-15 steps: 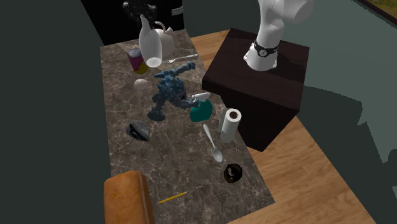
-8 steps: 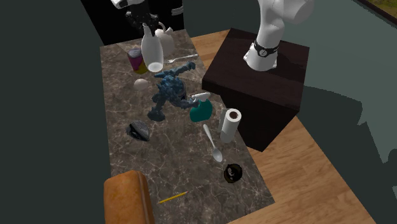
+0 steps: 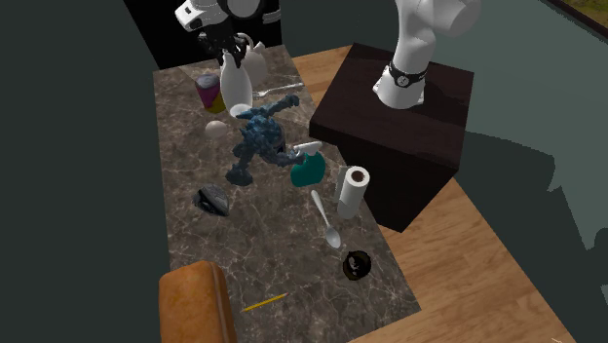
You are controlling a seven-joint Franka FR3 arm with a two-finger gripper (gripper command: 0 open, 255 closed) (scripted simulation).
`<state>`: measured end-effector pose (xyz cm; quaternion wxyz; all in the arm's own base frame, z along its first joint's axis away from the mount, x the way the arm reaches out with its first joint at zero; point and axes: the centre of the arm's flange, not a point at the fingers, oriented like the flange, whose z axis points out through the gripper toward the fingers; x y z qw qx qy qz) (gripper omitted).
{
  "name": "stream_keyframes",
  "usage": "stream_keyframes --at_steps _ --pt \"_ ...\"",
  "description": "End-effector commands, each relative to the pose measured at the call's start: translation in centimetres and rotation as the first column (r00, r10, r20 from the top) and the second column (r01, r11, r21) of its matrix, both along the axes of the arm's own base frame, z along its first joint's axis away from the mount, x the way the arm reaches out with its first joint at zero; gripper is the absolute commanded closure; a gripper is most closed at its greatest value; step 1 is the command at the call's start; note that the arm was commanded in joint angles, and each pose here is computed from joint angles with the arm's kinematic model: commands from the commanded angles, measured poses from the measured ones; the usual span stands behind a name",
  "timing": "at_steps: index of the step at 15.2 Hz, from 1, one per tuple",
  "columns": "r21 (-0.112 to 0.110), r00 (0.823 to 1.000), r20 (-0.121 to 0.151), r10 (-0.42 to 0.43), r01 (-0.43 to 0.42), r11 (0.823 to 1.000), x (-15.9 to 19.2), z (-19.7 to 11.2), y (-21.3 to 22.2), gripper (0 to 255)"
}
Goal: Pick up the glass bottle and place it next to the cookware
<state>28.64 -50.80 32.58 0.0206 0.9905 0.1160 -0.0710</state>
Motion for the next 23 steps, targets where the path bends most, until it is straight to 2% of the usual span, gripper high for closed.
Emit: stream_keyframes --at_steps 1,9,10,15,19,23 --pt "-0.001 1.000 0.001 0.000 0.000 1.000 0.1 -1.2 -0.1 255" --pt "-0.001 1.000 0.001 0.000 0.000 1.000 0.1 -1.2 -0.1 255" --pt "-0.001 1.000 0.001 0.000 0.000 1.000 0.1 -1.2 -0.1 0" --pt "-0.001 1.000 0.001 0.000 0.000 1.000 0.1 -1.2 -0.1 0" --pt "-0.001 1.000 0.001 0.000 0.000 1.000 0.7 3.7 0.2 0" --pt "-0.001 1.000 0.001 0.000 0.000 1.000 0.7 3.7 0.2 0"
